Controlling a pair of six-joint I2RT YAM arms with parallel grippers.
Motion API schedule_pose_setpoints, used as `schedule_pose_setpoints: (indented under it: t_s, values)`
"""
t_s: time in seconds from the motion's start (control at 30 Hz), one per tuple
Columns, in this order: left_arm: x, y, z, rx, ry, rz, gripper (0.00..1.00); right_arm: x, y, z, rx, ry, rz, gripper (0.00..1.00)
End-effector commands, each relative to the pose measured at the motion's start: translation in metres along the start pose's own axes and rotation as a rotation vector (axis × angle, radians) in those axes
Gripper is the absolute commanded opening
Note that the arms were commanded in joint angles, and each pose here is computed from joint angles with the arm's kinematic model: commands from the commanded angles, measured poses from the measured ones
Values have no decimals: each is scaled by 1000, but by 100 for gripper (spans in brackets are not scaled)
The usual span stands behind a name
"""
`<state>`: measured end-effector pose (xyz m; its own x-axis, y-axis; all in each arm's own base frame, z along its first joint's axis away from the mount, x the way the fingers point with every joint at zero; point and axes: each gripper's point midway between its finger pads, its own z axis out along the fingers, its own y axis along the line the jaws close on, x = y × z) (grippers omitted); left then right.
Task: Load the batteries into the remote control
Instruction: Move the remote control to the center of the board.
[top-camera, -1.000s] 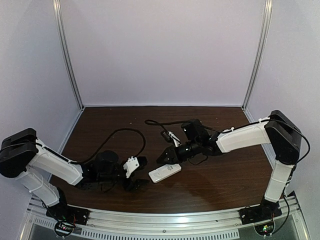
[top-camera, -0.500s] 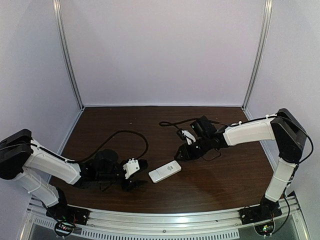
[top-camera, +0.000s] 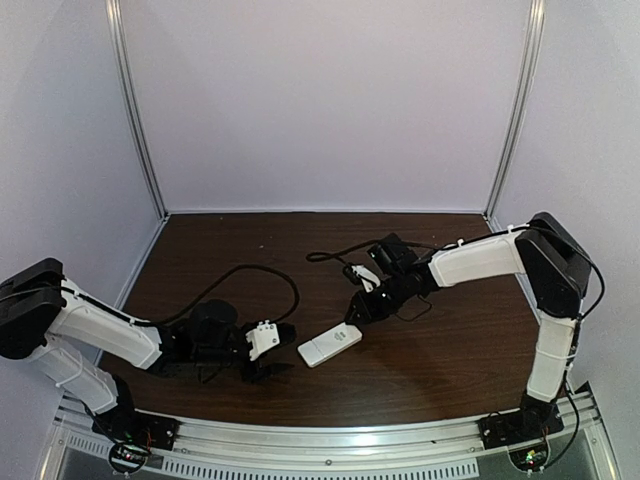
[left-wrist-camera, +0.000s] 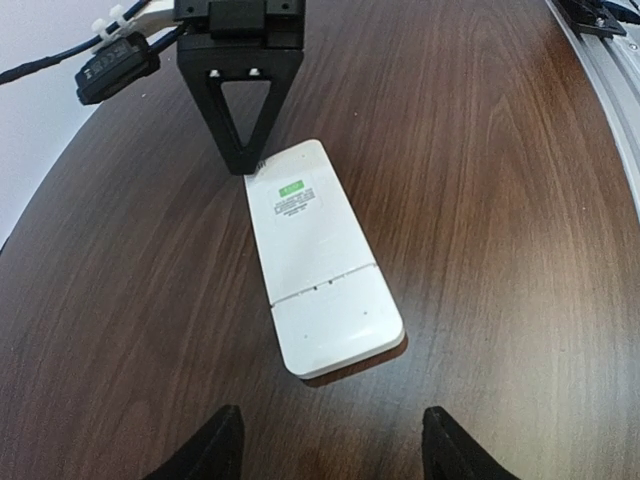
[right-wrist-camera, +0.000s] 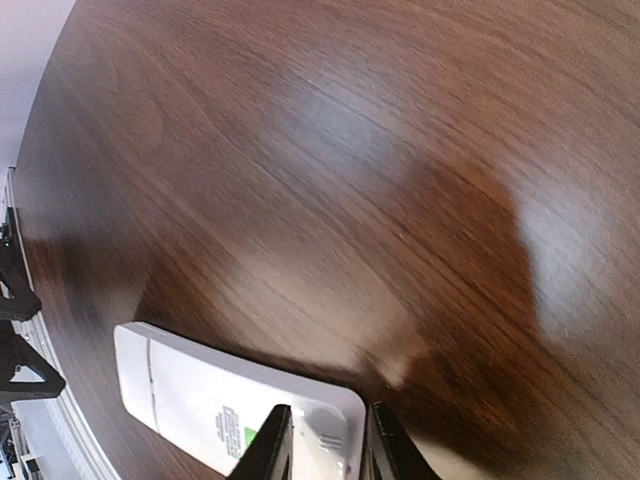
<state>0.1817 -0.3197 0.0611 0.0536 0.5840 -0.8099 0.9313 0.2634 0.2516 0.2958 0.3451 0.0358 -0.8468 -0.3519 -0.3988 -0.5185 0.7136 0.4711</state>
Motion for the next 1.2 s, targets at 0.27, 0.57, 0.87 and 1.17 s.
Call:
schedule_pose_setpoints:
  t_s: [0.27, 0.57, 0.87, 1.17]
  values:
    - [-6, -21, 6, 78, -8, 104, 62, -24, 44, 18, -188, 36, -102, 31]
    - [-9, -18, 7, 63, -17, 112, 60, -30, 34, -25, -60, -44, -61, 43]
    - [-6, -14, 6, 34, -8, 121, 64, 25, 16, -44, -21, -7, 54, 54]
    - [-8, -13, 7, 27, -14, 125, 64, 50, 10, -28, -65, 25, 124, 53]
